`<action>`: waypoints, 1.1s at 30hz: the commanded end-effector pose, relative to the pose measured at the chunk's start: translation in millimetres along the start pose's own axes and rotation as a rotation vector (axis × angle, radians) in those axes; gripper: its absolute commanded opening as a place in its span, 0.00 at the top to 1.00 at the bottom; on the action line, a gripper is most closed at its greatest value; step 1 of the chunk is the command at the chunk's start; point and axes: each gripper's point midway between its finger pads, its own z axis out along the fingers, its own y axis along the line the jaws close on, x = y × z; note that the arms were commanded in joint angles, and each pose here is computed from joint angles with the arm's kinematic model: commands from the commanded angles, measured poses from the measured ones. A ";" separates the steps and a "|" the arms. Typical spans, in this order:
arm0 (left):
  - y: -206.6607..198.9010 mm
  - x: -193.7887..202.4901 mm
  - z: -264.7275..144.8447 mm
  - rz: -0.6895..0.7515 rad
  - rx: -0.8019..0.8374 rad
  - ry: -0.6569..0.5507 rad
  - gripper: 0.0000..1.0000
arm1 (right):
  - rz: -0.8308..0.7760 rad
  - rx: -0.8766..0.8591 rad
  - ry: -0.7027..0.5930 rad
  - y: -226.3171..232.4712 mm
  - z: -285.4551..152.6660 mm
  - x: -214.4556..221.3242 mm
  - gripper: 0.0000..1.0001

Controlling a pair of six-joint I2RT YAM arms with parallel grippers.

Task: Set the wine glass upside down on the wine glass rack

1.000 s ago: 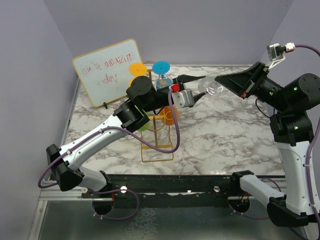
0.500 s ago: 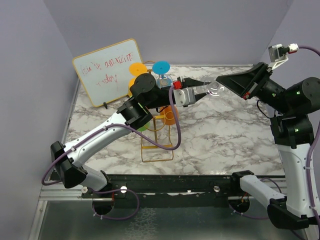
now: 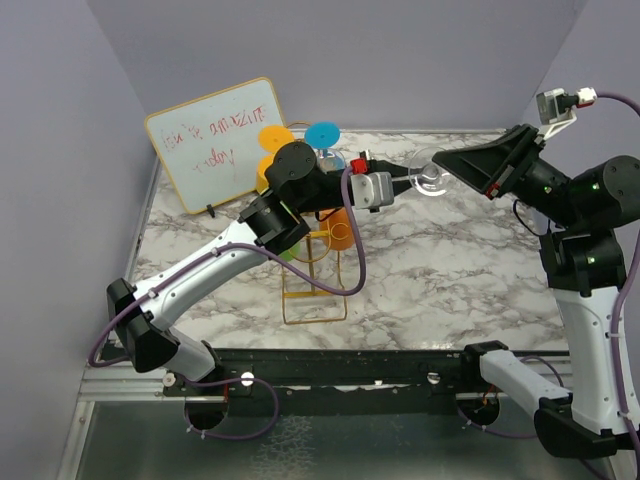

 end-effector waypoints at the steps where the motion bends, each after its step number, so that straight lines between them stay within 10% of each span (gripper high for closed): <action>1: 9.3 -19.0 1.7 -0.013 -0.043 -0.048 1.00 | -0.070 0.002 -0.047 3.8 -3.8 -5.3 0.52; 10: 33.2 -61.8 -14.1 -0.108 -0.176 -0.117 1.00 | -0.118 0.195 -0.122 -32.3 -9.3 -15.5 0.18; 33: 151.3 -75.5 -210.7 0.086 -1.203 0.391 1.00 | -0.168 0.320 -0.204 -64.6 -20.9 -18.5 0.17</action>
